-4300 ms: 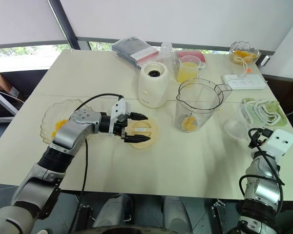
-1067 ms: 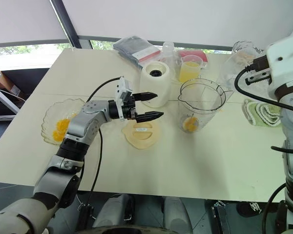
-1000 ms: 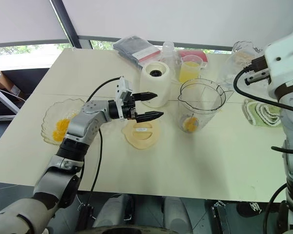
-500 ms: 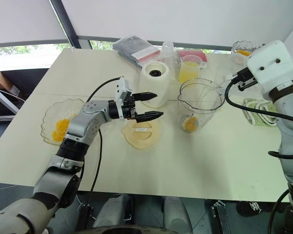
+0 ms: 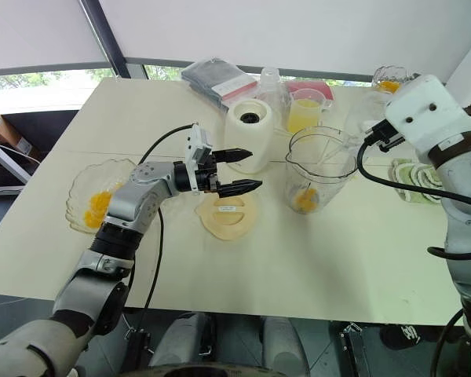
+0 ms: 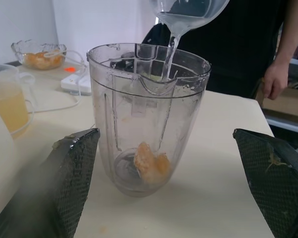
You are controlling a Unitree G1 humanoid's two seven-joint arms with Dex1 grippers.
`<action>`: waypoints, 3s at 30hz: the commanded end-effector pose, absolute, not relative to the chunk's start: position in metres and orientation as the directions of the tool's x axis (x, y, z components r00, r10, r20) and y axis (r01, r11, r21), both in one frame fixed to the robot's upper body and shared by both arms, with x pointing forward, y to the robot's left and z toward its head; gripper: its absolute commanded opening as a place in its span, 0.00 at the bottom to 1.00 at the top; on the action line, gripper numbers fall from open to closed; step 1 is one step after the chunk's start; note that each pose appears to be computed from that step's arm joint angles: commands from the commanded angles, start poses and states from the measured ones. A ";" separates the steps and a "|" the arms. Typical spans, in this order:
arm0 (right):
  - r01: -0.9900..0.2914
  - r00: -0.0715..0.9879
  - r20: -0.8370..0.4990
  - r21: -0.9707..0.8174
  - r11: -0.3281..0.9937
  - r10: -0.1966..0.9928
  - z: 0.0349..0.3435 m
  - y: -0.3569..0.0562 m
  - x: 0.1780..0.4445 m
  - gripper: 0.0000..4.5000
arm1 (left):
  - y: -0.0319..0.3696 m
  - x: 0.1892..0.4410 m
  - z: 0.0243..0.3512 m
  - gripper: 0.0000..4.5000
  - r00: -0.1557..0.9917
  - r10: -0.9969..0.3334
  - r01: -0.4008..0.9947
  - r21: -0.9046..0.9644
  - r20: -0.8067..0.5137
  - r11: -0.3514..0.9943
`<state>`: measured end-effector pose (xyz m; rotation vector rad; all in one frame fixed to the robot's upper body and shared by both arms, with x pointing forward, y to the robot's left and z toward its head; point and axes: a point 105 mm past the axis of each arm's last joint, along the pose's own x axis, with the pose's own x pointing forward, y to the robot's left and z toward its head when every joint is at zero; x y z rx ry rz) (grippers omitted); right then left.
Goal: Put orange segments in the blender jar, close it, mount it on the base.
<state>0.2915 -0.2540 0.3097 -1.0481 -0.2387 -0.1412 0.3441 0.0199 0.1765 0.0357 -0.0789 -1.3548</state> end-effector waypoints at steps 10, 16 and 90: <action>0.347 0.930 0.327 -0.625 0.699 -0.168 0.311 -0.278 0.280 0.01 | 0.018 0.342 0.187 1.00 0.198 -0.979 0.972 0.122 0.045 0.202; 0.406 0.904 0.282 -0.325 0.854 -0.323 0.301 -0.299 0.273 0.01 | 0.018 0.342 0.187 1.00 0.195 -0.980 0.973 0.122 0.035 0.198; 0.728 0.628 0.024 0.337 0.597 -0.778 0.075 -0.418 0.234 0.99 | 0.030 0.329 0.177 1.00 0.221 -0.974 0.967 0.143 -0.045 0.213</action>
